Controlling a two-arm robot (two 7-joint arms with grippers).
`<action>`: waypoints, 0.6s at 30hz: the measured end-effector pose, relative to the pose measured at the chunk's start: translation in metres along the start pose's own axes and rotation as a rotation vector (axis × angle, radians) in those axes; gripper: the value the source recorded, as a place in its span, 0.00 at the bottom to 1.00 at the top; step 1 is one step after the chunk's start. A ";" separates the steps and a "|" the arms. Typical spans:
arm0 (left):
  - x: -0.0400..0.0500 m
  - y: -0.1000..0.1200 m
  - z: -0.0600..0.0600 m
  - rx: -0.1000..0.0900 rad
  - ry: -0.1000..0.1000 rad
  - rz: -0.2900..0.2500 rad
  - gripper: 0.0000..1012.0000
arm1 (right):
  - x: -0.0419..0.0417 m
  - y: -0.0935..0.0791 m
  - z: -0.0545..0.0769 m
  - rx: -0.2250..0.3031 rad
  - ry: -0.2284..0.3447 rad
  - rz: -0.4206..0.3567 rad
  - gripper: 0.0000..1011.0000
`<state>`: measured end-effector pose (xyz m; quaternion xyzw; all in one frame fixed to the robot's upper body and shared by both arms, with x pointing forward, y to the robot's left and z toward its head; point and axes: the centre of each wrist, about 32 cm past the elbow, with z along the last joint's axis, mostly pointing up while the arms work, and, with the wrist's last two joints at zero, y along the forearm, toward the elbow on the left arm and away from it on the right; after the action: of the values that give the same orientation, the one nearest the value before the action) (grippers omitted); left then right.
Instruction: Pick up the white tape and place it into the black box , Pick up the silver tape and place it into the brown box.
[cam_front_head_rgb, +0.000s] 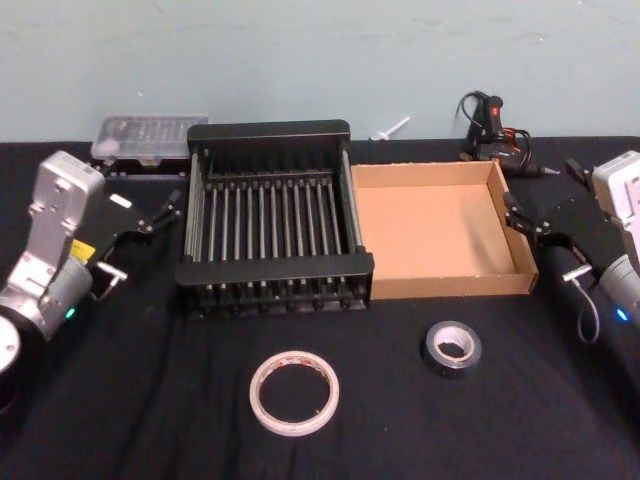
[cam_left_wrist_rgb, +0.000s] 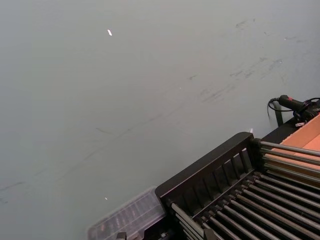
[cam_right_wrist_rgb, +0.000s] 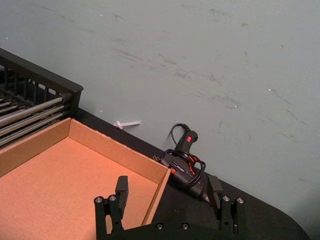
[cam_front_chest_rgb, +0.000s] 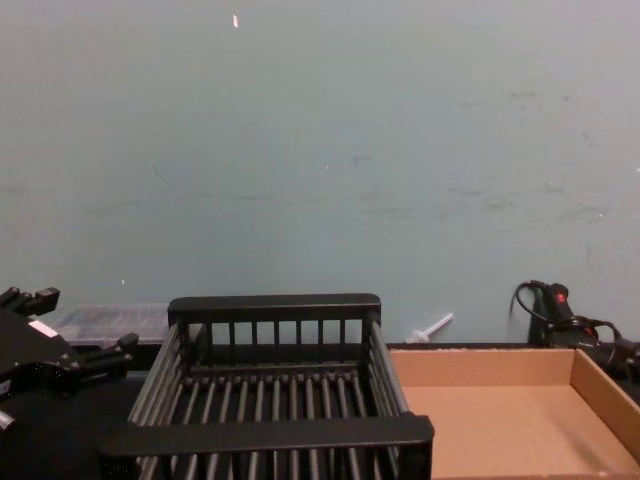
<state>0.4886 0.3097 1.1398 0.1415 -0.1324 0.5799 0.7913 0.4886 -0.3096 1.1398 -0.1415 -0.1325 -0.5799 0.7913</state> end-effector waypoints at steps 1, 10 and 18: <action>0.0000 0.000 0.000 0.000 0.000 0.000 0.99 | 0.0000 0.000 0.000 0.000 0.000 0.000 0.99; 0.0000 0.000 0.000 0.000 0.000 0.000 0.99 | 0.0000 0.000 0.000 0.000 0.000 0.000 0.99; 0.0000 0.000 0.000 0.000 0.000 0.000 0.99 | 0.0000 0.000 0.000 0.000 0.000 0.000 0.99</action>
<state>0.4886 0.3097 1.1398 0.1415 -0.1324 0.5799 0.7913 0.4886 -0.3097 1.1398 -0.1415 -0.1325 -0.5799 0.7913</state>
